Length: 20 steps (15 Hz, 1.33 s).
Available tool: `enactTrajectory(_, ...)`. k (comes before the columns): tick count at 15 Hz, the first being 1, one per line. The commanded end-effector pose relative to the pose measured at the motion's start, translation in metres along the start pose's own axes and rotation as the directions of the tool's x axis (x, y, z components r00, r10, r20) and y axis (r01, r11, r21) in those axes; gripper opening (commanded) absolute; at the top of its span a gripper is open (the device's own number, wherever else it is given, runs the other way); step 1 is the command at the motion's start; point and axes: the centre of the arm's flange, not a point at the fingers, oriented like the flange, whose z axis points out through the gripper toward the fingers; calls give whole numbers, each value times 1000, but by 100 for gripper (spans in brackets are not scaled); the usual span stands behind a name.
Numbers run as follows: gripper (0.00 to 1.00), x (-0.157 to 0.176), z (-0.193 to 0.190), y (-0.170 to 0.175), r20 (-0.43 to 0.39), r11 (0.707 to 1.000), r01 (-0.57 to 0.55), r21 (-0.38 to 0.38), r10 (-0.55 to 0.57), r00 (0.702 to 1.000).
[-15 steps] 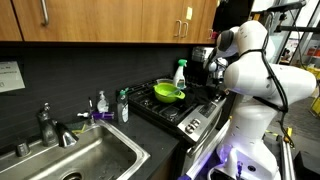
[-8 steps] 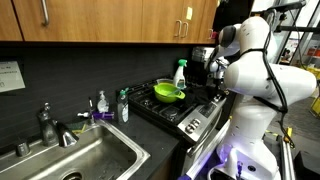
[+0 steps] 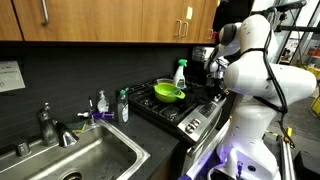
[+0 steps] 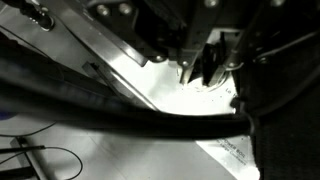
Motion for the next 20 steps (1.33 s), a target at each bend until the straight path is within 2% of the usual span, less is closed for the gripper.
enactTrajectory(1, 5, 16, -4, -3, 34, 982, 190, 14, -190, 981)
enactTrajectory(5, 5, 14, -10, 5, 121, 934, 352, 54, -356, 927)
enactTrajectory(9, 5, 18, -13, 12, 204, 870, 481, 111, -494, 845)
enactTrajectory(13, 5, 20, -20, 19, 286, 809, 563, 168, -586, 758)
enactTrajectory(16, 5, 13, -27, 24, 342, 783, 596, 177, -617, 709)
enactTrajectory(17, 5, 10, -29, 25, 358, 778, 604, 174, -621, 697)
enactTrajectory(18, 5, 8, -30, 23, 376, 792, 587, 169, -602, 704)
enactTrajectory(19, 47, 7, -31, 23, 400, 829, 536, 160, -551, 732)
enactTrajectory(20, 48, 7, -31, 18, 408, 882, 454, 124, -463, 787)
